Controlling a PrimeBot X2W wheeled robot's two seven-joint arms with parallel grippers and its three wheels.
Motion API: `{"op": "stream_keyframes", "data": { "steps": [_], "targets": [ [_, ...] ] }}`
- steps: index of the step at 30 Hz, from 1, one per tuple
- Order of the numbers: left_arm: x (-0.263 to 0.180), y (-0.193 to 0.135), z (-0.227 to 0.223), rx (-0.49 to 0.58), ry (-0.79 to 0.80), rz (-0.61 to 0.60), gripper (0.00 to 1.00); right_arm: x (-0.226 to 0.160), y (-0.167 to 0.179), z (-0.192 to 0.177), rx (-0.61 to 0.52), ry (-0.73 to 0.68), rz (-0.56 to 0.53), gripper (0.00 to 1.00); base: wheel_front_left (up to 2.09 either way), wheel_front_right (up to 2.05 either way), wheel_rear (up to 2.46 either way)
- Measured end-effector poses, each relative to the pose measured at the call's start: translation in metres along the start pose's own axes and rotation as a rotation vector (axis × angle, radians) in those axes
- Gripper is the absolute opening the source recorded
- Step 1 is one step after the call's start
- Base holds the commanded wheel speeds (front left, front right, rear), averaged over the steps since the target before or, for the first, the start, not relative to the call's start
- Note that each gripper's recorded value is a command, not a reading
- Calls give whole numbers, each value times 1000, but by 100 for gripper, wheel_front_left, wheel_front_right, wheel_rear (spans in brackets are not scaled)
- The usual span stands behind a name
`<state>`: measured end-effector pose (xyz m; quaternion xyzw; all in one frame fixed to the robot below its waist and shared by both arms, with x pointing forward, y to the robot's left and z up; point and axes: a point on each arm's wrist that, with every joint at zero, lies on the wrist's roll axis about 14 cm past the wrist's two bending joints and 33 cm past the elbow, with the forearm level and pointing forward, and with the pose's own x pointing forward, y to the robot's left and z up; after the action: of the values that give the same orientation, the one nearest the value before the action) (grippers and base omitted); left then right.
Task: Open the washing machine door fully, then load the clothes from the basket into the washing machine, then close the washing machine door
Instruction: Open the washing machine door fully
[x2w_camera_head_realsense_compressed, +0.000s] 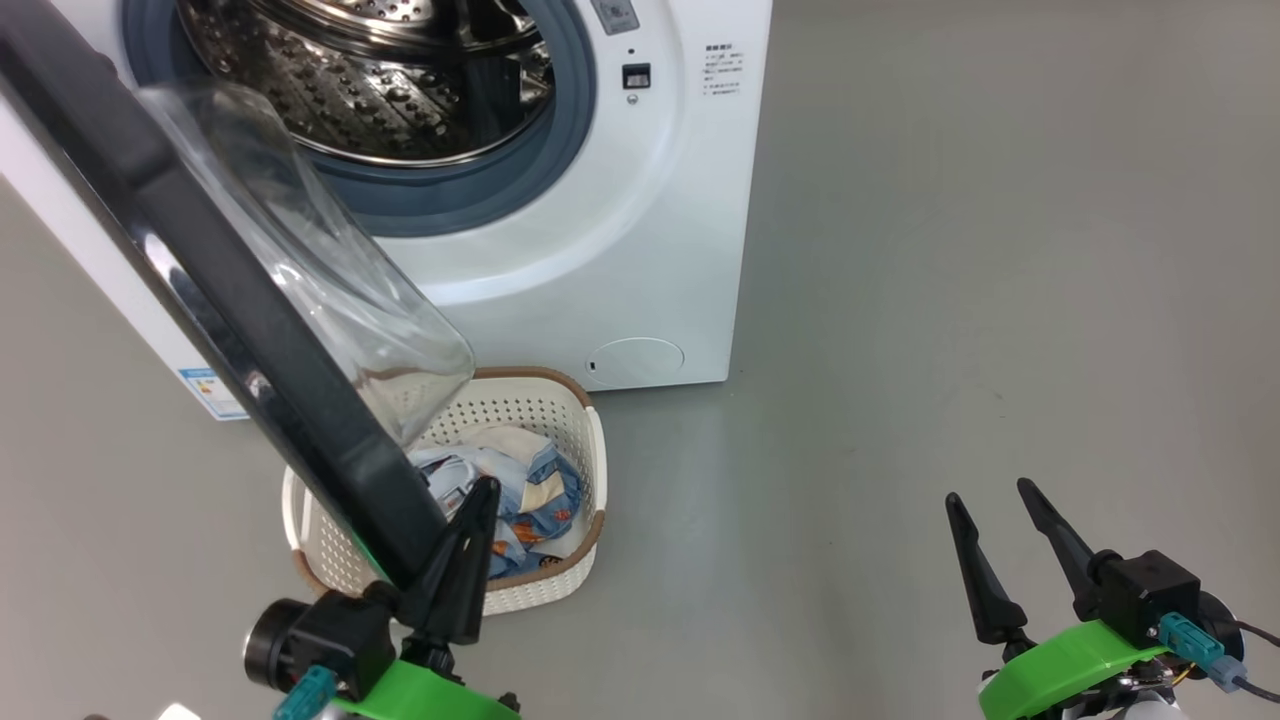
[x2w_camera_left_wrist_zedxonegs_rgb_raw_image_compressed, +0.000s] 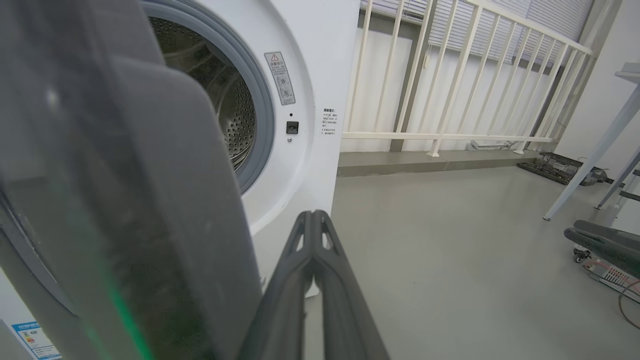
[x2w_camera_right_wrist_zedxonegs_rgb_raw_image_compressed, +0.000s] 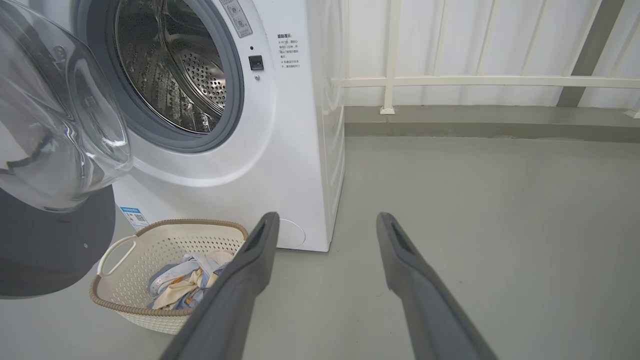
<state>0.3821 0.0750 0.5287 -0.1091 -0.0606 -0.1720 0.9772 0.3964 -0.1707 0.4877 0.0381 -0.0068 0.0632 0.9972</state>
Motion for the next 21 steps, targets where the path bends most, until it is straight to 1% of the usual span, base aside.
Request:
{"op": "stream_keyframes", "data": {
  "steps": [9,14,18,21],
  "targets": [
    [-17,20,6,7,-15,83,0,6,11,0,3,-3,34,100,0,0,0],
    [-25,34,13,50,-30,126,0,11,19,-3,5,4,57,100,0,0,0],
    [-34,44,14,55,-32,166,0,14,24,-4,8,9,70,100,0,0,0],
    [-41,57,15,63,-31,218,0,16,28,-5,14,10,79,100,0,0,0]
  ]
}}
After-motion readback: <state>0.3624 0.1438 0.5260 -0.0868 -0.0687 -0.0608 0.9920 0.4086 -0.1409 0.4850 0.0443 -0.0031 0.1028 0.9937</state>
